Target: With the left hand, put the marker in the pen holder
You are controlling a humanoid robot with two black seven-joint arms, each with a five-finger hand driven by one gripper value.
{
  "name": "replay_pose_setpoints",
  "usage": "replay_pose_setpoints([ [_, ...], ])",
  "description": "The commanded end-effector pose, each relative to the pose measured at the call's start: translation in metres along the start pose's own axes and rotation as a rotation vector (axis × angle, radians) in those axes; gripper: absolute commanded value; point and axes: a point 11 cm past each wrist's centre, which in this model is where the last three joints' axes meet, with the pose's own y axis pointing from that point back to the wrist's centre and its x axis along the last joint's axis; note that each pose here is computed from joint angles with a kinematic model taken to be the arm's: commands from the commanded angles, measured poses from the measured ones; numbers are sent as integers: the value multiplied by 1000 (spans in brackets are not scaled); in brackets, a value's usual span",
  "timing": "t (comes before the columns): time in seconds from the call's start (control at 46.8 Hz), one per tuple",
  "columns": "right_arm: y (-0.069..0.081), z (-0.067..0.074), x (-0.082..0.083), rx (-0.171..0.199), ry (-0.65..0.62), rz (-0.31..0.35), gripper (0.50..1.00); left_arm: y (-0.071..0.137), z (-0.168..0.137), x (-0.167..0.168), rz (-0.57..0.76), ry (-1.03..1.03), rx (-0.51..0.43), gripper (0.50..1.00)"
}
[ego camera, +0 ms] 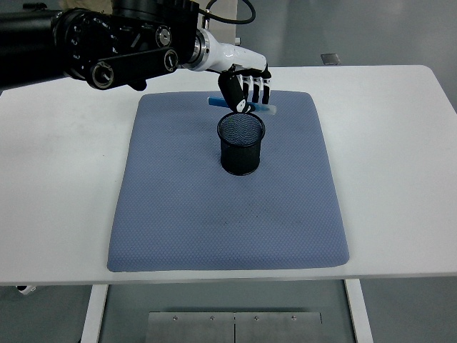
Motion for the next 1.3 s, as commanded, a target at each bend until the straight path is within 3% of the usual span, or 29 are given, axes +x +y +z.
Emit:
replay_pose_setpoints([
  [0.0, 0, 0, 0, -1, 1, 0, 1000, -1, 4, 0, -1, 15, -10, 500],
  [1.004, 0, 0, 0, 0, -1, -1, 1000, -7, 8, -8, 4, 308, -81, 505],
  [1.282, 0, 0, 0, 0, 1, -1, 1000, -8, 4, -11, 3, 317, -77, 596],
])
